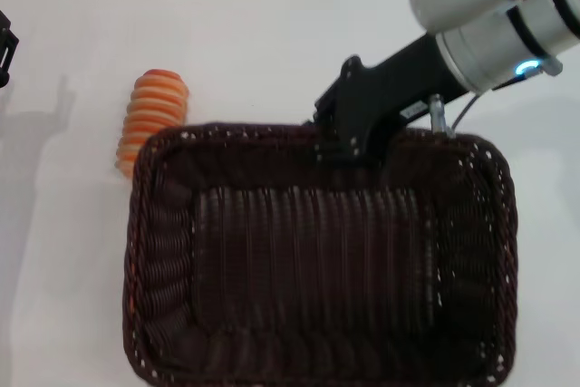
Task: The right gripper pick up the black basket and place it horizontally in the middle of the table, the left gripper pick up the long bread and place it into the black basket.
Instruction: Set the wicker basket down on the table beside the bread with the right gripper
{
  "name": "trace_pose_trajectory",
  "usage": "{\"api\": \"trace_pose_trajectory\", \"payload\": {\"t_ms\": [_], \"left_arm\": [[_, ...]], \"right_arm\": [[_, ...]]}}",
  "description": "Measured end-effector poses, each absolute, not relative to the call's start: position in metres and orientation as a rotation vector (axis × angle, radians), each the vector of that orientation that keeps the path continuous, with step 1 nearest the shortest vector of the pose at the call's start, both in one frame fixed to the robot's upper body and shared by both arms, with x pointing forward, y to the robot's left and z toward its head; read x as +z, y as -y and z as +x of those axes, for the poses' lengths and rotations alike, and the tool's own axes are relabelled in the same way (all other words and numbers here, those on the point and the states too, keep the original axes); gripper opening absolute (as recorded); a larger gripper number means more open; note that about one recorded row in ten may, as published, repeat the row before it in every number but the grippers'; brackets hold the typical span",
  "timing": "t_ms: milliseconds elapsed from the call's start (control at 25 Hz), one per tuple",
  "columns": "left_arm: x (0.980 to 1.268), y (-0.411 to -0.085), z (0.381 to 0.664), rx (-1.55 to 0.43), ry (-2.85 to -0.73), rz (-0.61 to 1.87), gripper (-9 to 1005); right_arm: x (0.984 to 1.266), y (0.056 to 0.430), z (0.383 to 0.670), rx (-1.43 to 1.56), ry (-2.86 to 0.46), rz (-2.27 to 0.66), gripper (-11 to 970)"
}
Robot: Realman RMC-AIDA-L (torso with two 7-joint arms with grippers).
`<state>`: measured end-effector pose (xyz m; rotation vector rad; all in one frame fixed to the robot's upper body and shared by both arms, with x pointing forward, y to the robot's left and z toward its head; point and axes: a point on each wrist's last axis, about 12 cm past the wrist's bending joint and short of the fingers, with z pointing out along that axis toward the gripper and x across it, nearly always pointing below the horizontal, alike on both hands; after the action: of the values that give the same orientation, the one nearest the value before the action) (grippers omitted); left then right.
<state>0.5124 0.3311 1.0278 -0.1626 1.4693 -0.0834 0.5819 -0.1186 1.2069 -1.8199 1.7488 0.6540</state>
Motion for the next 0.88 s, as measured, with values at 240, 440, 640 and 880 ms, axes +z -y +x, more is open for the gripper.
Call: {"api": "trace_pose_trajectory", "payload": {"t_ms": [240, 440, 640, 880], "left_arm": [[1.027, -0.331, 0.511, -0.084, -1.468, -0.163, 759], [1.028, -0.331, 0.511, -0.087, -1.467, -0.162, 759], [1.028, -0.330, 0.511, -0.088, -1.465, -0.162, 759], [1.028, -0.330, 0.511, -0.090, -1.465, -0.161, 759]], "right_arm": [[1.200, 0.111, 0.577, 0.591, -1.821, -1.910, 182], [1.199, 0.110, 0.579, 0.529, -1.874, -1.936, 181], [1.197, 0.109, 0.580, 0.490, -1.896, -1.944, 199], [1.201, 0.105, 0.584, 0.435, -1.906, -1.941, 275]]}}
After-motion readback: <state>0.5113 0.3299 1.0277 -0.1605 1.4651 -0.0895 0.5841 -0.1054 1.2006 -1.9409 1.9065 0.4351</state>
